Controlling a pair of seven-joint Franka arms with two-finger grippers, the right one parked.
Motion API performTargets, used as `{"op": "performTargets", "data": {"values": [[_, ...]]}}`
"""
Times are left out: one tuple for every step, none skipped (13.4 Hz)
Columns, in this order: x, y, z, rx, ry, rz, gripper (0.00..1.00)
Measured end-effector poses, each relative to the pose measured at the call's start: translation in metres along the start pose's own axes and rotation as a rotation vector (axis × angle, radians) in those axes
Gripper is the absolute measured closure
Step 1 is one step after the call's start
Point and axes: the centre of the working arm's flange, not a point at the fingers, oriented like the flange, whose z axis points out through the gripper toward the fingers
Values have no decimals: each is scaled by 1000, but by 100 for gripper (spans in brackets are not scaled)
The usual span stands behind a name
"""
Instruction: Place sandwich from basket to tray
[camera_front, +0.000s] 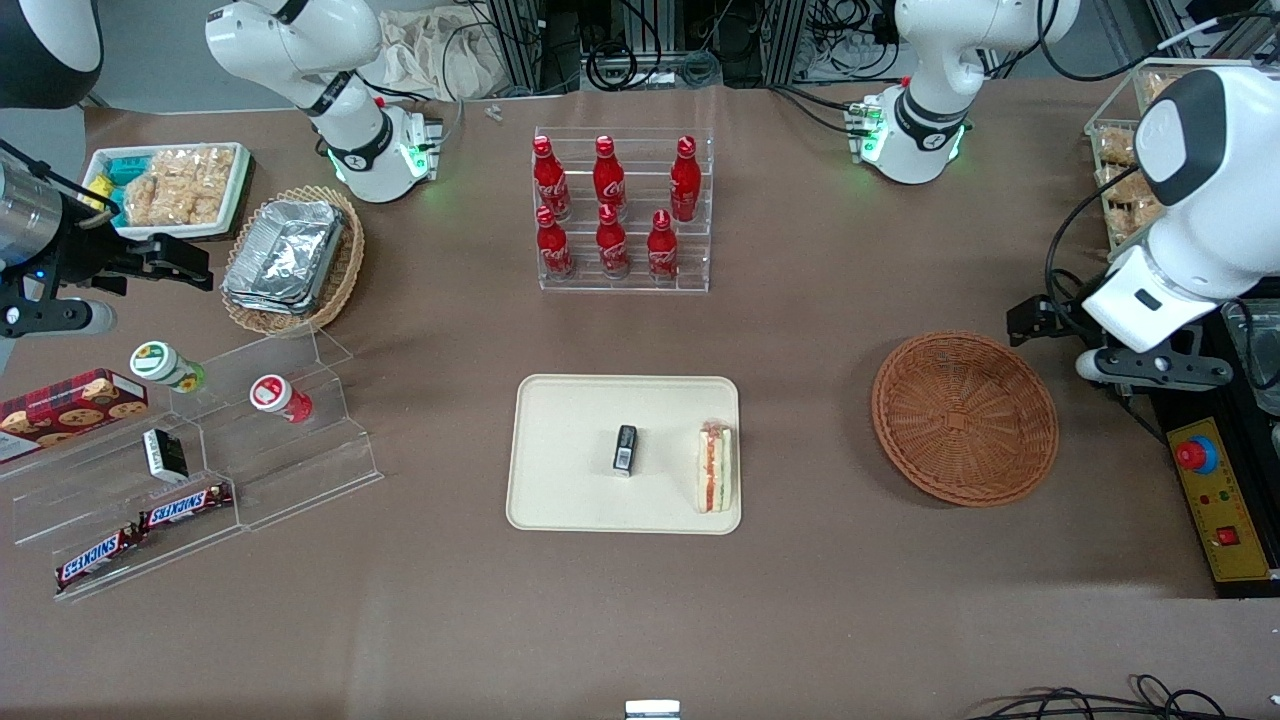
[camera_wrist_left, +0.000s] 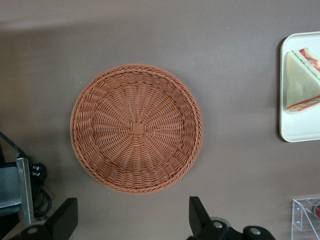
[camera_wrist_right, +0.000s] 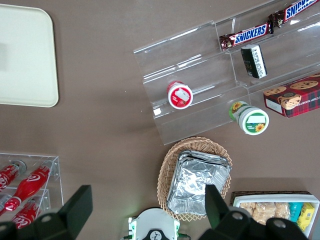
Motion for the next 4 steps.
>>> {"op": "performTargets", "data": {"values": [[1, 2, -5, 3, -10, 3, 0], [4, 3, -14, 6, -22, 5, 0], [9, 3, -24, 12, -32, 7, 0], [15, 2, -33, 26, -39, 11, 0]]}}
